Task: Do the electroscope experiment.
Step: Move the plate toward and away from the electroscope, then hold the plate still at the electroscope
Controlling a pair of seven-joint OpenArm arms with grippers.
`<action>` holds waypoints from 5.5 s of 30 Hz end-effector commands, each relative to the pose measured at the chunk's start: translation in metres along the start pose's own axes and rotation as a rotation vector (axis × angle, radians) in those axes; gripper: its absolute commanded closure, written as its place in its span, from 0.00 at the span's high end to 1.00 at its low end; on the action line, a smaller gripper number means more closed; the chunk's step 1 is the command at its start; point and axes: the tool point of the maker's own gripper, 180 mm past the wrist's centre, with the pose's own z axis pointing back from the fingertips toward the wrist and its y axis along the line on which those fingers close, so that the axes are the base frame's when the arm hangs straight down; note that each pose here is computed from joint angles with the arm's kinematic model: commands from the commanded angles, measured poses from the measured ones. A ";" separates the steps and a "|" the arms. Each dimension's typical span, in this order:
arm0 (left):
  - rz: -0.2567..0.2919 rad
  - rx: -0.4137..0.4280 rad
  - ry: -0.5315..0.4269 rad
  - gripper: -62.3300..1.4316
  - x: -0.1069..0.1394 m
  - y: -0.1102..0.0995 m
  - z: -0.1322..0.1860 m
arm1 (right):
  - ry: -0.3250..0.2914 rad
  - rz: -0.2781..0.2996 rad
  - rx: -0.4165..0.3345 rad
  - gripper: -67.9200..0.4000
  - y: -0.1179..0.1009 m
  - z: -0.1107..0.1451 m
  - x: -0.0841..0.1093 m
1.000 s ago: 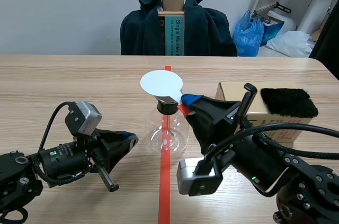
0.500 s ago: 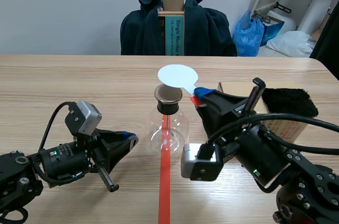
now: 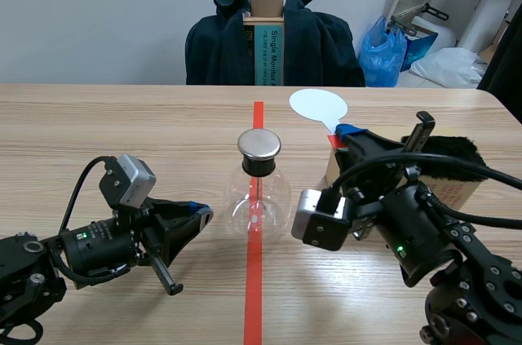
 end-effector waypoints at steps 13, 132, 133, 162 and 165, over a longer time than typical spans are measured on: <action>-0.003 -0.005 -0.052 0.07 0.015 -0.001 -0.004 | -0.040 0.082 -0.027 0.02 -0.009 -0.002 0.004; -0.004 -0.005 -0.059 0.07 0.016 -0.001 -0.004 | -0.296 0.100 0.006 0.02 0.001 0.009 0.051; -0.004 -0.005 -0.059 0.07 0.016 -0.001 -0.004 | -0.296 0.100 0.006 0.02 0.001 0.009 0.051; -0.004 -0.005 -0.059 0.07 0.016 -0.001 -0.004 | -0.255 0.101 0.004 0.02 0.000 0.007 0.044; -0.004 -0.005 -0.059 0.07 0.016 -0.001 -0.004 | -0.185 0.100 0.000 0.02 -0.001 0.004 0.032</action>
